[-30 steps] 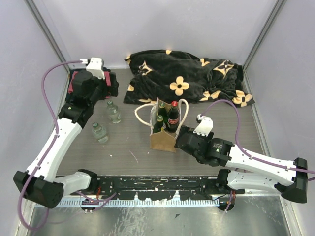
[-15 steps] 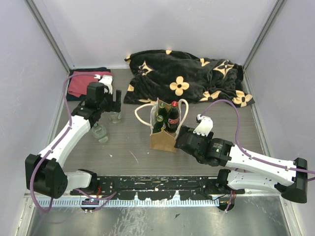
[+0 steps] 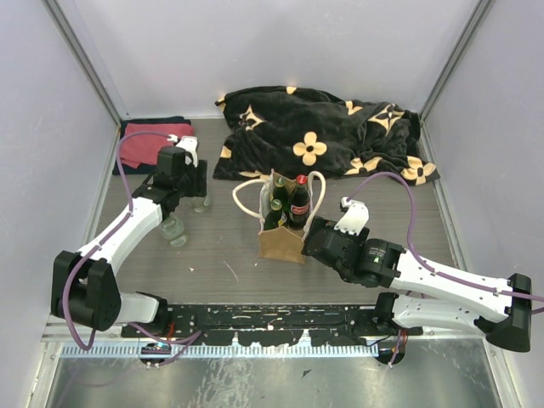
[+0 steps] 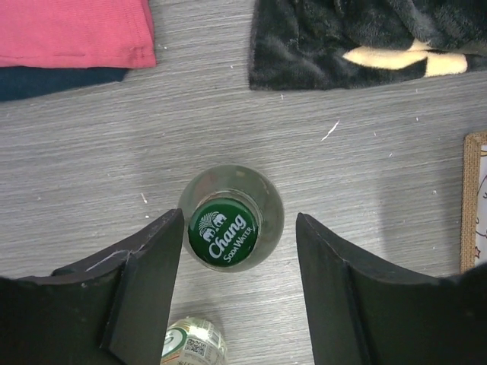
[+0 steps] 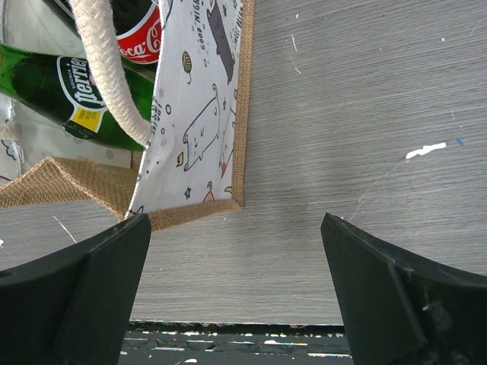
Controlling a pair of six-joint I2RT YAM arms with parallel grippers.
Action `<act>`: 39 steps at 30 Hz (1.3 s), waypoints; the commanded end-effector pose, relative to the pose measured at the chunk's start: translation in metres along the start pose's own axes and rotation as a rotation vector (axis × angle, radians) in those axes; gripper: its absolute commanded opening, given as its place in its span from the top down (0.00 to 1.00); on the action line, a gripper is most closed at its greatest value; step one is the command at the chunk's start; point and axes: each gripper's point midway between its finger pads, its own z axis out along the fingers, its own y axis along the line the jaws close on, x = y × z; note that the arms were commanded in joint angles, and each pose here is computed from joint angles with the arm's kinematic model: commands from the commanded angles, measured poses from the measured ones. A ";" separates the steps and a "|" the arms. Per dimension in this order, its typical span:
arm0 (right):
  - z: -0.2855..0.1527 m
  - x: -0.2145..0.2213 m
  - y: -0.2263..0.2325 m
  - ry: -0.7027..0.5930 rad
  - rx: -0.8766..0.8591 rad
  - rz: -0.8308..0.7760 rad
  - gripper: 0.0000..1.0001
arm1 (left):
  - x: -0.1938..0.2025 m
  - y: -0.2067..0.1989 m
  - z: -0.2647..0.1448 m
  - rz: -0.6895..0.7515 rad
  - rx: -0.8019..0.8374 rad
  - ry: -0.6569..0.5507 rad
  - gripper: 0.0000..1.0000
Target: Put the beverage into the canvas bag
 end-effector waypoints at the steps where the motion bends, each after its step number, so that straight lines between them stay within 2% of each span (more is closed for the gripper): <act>1: -0.002 -0.008 0.007 -0.025 -0.029 0.034 0.00 | -0.007 -0.003 0.006 -0.017 0.011 -0.046 0.37; 6: -0.002 -0.009 0.007 -0.026 -0.029 0.035 0.00 | -0.004 -0.004 0.008 -0.011 0.021 -0.042 0.58; 10: -0.001 -0.008 0.007 -0.024 -0.027 0.033 0.00 | -0.001 -0.005 0.008 -0.002 0.027 -0.044 0.96; 11: -0.001 -0.007 0.007 -0.022 -0.026 0.032 0.00 | -0.002 -0.005 0.008 0.000 0.030 -0.047 1.00; 20: 0.000 -0.007 0.009 -0.020 -0.023 0.032 0.00 | -0.031 -0.008 -0.012 0.056 0.065 -0.141 1.00; 28: 0.001 -0.005 0.011 -0.010 -0.025 0.025 0.00 | -0.032 -0.013 -0.015 0.056 0.093 -0.134 1.00; 29: 0.001 -0.005 0.011 -0.009 -0.026 0.026 0.00 | -0.031 -0.014 -0.015 0.056 0.097 -0.129 0.93; 30: 0.001 -0.005 0.012 -0.009 -0.028 0.028 0.00 | -0.029 -0.014 -0.015 0.053 0.098 -0.121 0.81; 31: 0.001 -0.004 0.011 -0.009 -0.027 0.028 0.00 | -0.026 -0.014 -0.015 0.051 0.097 -0.112 0.76; 34: 0.001 -0.004 0.011 -0.010 -0.026 0.027 0.00 | -0.017 -0.014 -0.011 0.050 0.098 -0.091 0.73; 36: 0.001 -0.004 0.011 -0.010 -0.026 0.028 0.00 | -0.014 -0.014 -0.010 0.049 0.098 -0.084 0.58; 39: 0.002 -0.004 0.011 -0.010 -0.025 0.026 0.00 | -0.015 -0.014 -0.008 0.050 0.095 -0.085 0.45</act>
